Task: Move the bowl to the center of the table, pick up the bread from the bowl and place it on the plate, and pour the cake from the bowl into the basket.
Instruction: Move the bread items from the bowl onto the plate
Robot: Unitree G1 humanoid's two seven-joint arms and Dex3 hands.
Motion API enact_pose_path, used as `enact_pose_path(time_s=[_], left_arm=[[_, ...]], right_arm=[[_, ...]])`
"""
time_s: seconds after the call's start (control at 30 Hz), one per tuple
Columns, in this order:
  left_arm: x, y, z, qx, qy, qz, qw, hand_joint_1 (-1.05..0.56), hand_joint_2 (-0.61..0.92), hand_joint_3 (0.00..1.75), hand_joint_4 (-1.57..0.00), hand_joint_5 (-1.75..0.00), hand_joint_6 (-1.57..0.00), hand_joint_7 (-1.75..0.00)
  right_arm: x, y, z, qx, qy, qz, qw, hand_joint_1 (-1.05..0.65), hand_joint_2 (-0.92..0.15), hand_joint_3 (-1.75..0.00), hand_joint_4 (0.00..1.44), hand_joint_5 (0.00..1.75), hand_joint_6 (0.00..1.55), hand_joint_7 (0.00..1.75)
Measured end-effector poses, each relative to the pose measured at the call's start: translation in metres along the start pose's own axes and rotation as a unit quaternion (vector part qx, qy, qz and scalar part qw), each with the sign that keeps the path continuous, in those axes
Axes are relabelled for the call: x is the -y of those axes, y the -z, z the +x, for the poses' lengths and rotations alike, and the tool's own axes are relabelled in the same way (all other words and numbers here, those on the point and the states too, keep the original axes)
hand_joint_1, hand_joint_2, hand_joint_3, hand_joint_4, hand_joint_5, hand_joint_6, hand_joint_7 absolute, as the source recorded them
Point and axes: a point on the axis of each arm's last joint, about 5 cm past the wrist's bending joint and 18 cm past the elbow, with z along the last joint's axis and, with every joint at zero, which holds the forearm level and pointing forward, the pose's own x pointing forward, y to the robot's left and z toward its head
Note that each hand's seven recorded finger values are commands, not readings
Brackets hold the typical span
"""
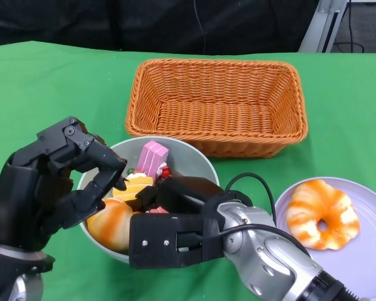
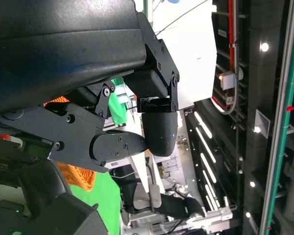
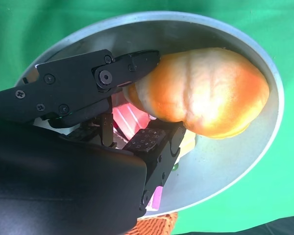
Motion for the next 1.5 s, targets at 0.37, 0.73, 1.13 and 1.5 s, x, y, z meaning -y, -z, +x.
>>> enact_pose_path(time_s=[0.37,0.73,1.13,1.5], left_arm=[[-0.001,0.001,-0.001,-0.002,-0.002,-0.006,1.000,-0.16,0.88,0.43,-0.78,-1.56,-0.80,-1.17],[-0.002,0.001,-0.001,-0.005,-0.001,0.007,1.000,-0.14,0.90,0.44,-0.74,-1.65,-0.76,-1.24],[-0.005,0.003,-0.002,-0.004,-0.006,0.015,1.000,-0.15,0.89,0.44,-0.71,-1.67,-0.74,-1.28],[-0.006,0.003,-0.002,-0.004,-0.018,0.020,1.000,-0.14,0.88,0.46,-0.71,-1.65,-0.75,-1.27]], right_arm=[[0.008,0.004,0.003,-0.005,0.014,0.000,1.000,-0.33,-0.92,-0.09,0.69,1.05,0.89,0.03],[0.031,0.005,-0.005,-0.035,0.036,0.023,0.998,-0.39,-0.92,-0.01,0.88,0.11,1.05,0.01],[0.040,0.012,-0.019,-0.044,0.048,0.050,0.997,-0.39,-0.92,-0.02,0.97,0.11,1.06,0.01],[0.057,0.021,-0.032,-0.022,0.082,0.107,0.991,-0.36,-0.92,-0.07,1.21,0.47,1.08,0.02]])
